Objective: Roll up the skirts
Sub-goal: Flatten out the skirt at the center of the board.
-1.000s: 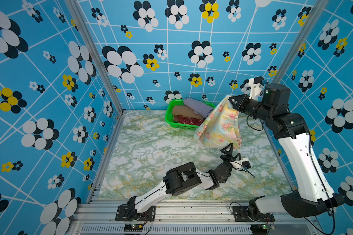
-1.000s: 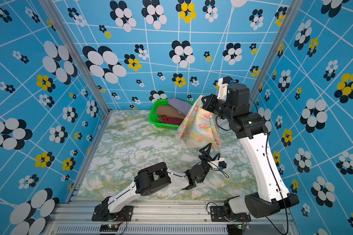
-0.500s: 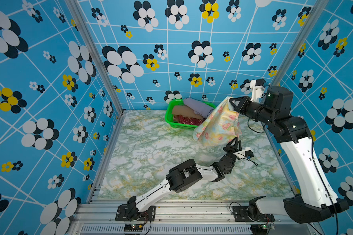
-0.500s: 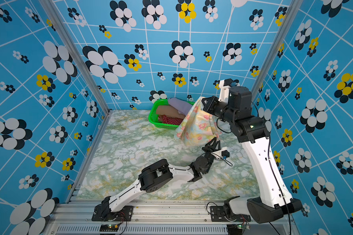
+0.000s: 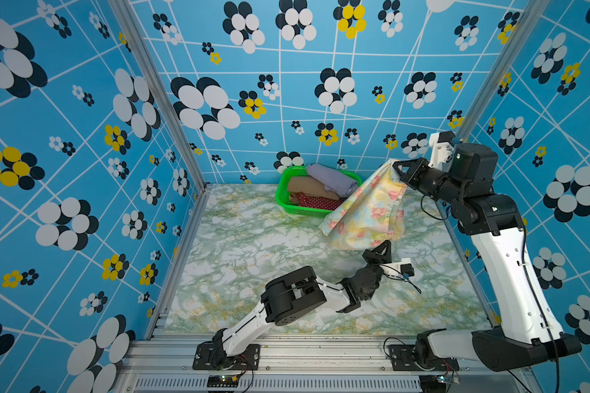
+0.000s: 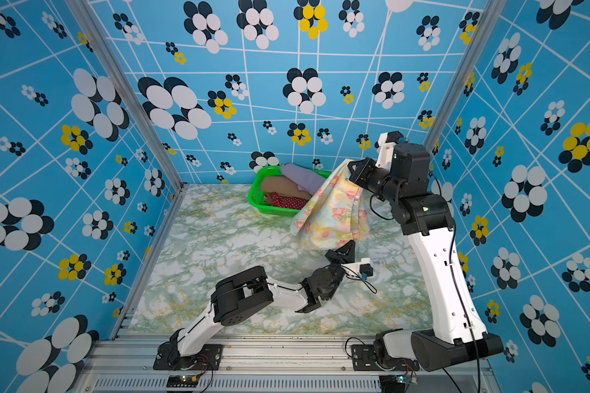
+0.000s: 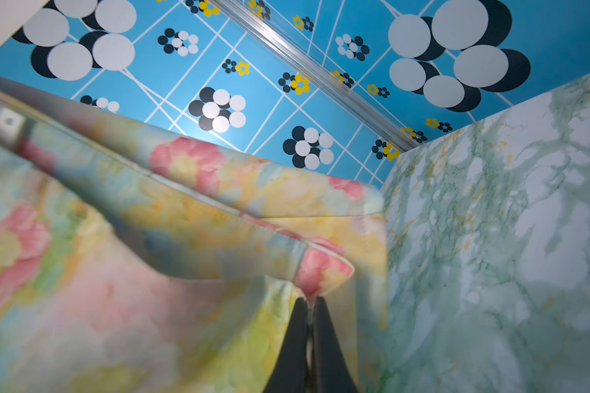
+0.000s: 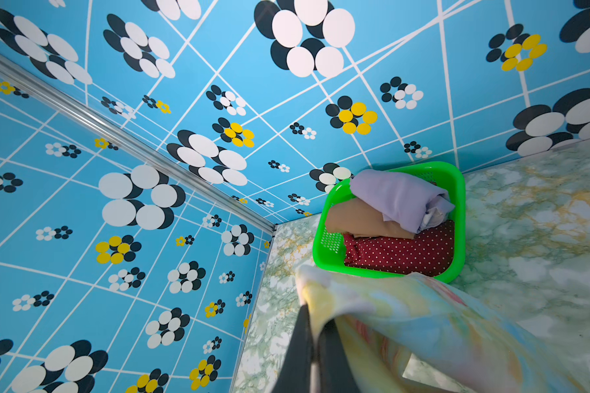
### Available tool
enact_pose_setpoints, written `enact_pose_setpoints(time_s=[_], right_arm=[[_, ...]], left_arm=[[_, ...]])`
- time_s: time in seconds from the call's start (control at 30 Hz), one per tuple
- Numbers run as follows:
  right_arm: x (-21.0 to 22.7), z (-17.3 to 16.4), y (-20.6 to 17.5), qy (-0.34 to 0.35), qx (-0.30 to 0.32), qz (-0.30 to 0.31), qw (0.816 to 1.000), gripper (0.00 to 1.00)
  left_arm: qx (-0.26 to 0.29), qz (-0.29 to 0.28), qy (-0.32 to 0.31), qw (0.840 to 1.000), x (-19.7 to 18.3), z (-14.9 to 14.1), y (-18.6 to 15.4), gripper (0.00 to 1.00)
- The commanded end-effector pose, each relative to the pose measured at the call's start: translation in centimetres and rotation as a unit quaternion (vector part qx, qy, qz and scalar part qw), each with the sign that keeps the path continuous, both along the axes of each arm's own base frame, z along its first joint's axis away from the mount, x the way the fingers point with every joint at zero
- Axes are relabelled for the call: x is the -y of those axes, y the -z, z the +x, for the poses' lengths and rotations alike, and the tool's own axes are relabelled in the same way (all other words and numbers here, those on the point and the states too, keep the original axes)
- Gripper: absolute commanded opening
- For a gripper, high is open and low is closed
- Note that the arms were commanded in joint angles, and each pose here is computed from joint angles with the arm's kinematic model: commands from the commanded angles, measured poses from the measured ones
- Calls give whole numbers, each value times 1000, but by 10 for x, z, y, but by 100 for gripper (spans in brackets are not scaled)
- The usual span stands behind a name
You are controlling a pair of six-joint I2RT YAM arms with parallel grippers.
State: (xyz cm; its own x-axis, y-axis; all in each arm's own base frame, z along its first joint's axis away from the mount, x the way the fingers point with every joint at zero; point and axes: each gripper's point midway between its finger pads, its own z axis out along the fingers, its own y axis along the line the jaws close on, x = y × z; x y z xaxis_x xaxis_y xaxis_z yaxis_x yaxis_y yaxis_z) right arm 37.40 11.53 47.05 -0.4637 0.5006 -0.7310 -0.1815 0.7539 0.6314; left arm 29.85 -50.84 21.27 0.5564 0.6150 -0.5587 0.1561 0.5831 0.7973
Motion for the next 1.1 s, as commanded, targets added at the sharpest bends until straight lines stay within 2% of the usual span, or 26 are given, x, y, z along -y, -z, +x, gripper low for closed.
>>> enact_pose_setpoints(time_s=[0.0, 0.07, 0.17, 0.3, 0.37, 0.47, 0.6, 0.73, 0.93, 1.07], right_arm=[[23, -3, -32, 29, 46, 9, 999, 0], [57, -12, -47, 78, 61, 4, 995, 0], [83, -27, -65, 106, 79, 29, 991, 0], [93, -51, -87, 129, 96, -3, 987, 0], [97, -65, -104, 143, 116, -15, 983, 0], [89, -72, -117, 121, 125, -2, 985, 0], [70, -63, -109, 69, 110, 37, 991, 0], [70, -55, -95, 69, 96, 40, 992, 0], [51, -25, -80, 9, 72, 88, 993, 0], [32, 14, -80, -58, 69, 138, 986, 0]], left_arm=[[25, -55, -22, 998, -41, -1, -61, 0], [31, -58, -28, 997, -59, -5, -78, 0], [40, -67, -42, 996, -80, -6, -99, 0], [53, -65, -43, 995, -91, -14, -115, 0], [52, -61, -46, 996, -95, -16, -113, 0], [47, -90, -50, 994, -115, -14, -128, 0], [53, -103, -48, 992, -128, -9, -138, 0], [75, -97, -59, 991, -134, -7, -155, 0], [128, -132, -91, 979, -188, -7, -219, 0], [151, -119, -101, 976, -219, 3, -255, 0]])
